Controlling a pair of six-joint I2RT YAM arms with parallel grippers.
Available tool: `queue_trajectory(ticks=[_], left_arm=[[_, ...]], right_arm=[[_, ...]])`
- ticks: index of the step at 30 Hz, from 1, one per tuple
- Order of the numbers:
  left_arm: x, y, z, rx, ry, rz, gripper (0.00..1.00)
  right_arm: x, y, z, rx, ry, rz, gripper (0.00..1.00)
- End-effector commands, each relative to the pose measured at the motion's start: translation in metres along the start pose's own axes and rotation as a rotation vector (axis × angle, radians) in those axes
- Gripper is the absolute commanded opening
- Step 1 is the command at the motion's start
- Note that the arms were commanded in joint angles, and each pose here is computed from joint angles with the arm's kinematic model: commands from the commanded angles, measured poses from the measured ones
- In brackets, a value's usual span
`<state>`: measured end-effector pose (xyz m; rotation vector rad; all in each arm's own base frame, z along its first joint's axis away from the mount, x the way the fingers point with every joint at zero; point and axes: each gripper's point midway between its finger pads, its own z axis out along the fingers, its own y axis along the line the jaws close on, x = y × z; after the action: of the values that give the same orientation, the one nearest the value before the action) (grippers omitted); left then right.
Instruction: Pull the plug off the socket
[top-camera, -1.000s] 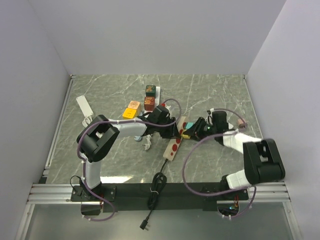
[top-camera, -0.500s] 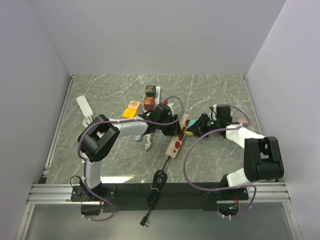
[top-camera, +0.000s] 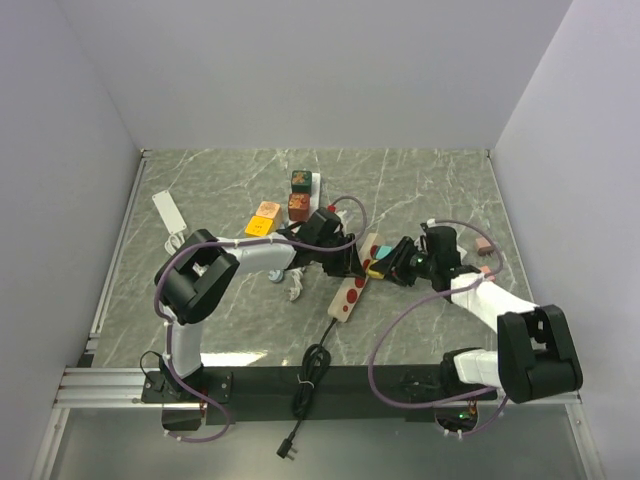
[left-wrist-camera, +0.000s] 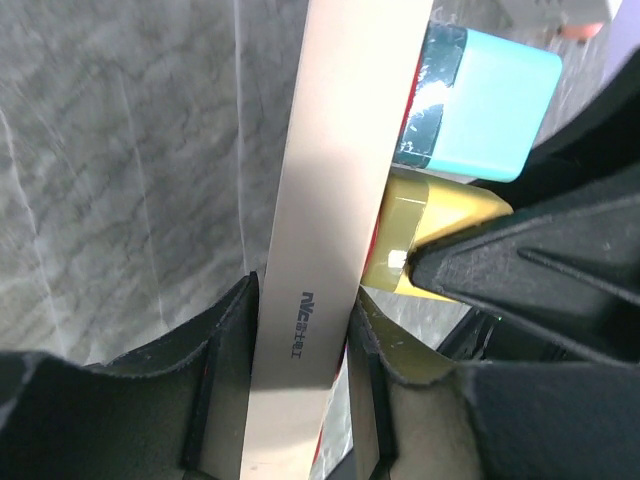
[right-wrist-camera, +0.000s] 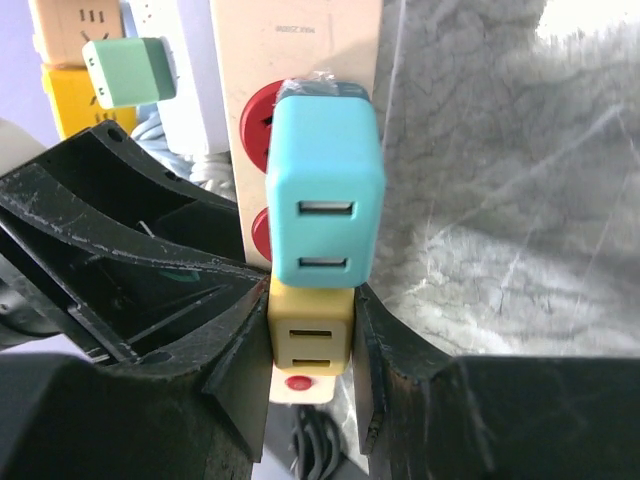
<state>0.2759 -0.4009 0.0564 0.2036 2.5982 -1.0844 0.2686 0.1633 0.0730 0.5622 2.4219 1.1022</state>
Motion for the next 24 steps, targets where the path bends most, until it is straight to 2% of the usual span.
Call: queue_trajectory(ticks=[1, 5, 10, 14, 20, 24], left_arm=[[-0.029, 0.120, -0.012, -0.442, -0.113, -0.092, 0.00], [-0.034, 0.119, -0.012, -0.449, -0.111, -0.086, 0.00], [-0.022, 0.129, -0.018, -0.461, -0.101, -0.093, 0.00], [-0.003, 0.143, -0.023, -0.482, -0.081, -0.111, 0.00], [-0.002, 0.144, -0.026, -0.481, -0.088, -0.122, 0.00], [-0.011, 0.136, -0.023, -0.459, -0.094, -0.114, 0.00]], right_arm=[[0.019, 0.018, -0.010, -0.038, 0.020, -0.007, 0.00], [0.016, 0.007, -0.011, 0.006, 0.051, -0.015, 0.00], [-0.046, 0.012, -0.025, -0.020, -0.030, -0.008, 0.00], [-0.068, 0.013, -0.017, -0.047, -0.018, 0.029, 0.00], [-0.061, 0.018, -0.019, -0.064, 0.003, -0.004, 0.00], [-0.067, -0.004, -0.022, 0.041, -0.097, 0.026, 0.00]])
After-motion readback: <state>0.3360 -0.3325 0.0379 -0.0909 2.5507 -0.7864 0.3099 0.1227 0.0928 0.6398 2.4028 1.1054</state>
